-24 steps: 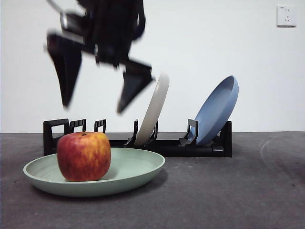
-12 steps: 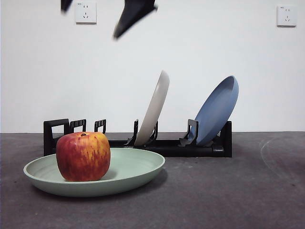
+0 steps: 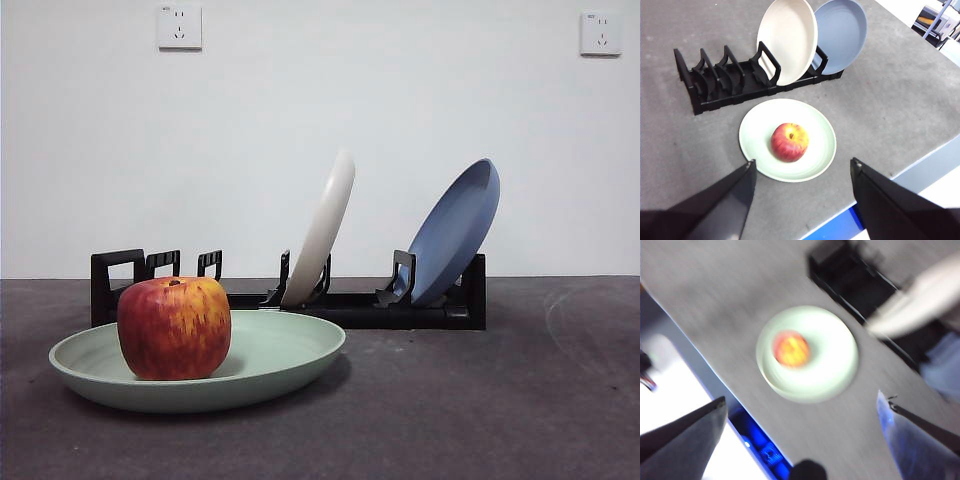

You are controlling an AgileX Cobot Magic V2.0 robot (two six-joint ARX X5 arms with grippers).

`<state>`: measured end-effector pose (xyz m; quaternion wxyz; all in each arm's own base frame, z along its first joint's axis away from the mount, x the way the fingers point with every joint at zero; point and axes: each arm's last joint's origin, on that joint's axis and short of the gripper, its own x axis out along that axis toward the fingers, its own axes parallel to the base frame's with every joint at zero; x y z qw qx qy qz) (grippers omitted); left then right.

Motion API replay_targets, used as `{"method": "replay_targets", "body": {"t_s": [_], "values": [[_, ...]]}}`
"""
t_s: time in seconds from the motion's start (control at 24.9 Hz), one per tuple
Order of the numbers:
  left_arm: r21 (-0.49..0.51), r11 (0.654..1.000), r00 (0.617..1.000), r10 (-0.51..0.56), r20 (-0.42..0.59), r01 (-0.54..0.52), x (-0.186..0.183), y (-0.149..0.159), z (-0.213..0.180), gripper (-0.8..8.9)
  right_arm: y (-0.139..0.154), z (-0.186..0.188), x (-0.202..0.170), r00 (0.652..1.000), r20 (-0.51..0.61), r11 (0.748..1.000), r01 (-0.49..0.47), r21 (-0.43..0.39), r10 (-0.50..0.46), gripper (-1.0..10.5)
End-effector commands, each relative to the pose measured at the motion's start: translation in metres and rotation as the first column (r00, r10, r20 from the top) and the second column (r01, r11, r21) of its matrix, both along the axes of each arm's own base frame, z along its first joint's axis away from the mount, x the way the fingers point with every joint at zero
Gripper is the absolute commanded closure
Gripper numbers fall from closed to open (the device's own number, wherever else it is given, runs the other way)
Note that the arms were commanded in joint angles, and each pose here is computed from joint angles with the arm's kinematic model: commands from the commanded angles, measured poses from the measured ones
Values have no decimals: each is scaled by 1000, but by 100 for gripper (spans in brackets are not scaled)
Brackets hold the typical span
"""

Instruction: Take the green plate from the plate rack,put the plate on the table,take the apple from the table,put the apple in the plate

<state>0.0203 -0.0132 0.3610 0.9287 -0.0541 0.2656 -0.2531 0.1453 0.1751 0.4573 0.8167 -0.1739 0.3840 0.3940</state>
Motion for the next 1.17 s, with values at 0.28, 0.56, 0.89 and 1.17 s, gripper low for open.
{"method": "replay_targets", "body": {"t_s": [0.28, 0.56, 0.89, 1.17], "values": [[-42, 999, 1000, -11, -21, 10, 16, -25, 6, 500, -90, -57, -75, 988, -88, 992, 129, 11, -128, 446], [68, 997, 997, -17, -82, 22, 33, -51, 0, 775, -105, -76, -87, 991, -79, 994, 110, -4, -110, 984], [140, 990, 993, -8, -118, 24, 44, -68, -5, 822, -105, -76, -87, 991, -77, 994, 106, -6, -106, 957], [135, 991, 991, 7, -137, 12, 49, -75, -7, 822, -105, -76, -87, 991, -75, 994, 112, -7, -112, 952]]}}
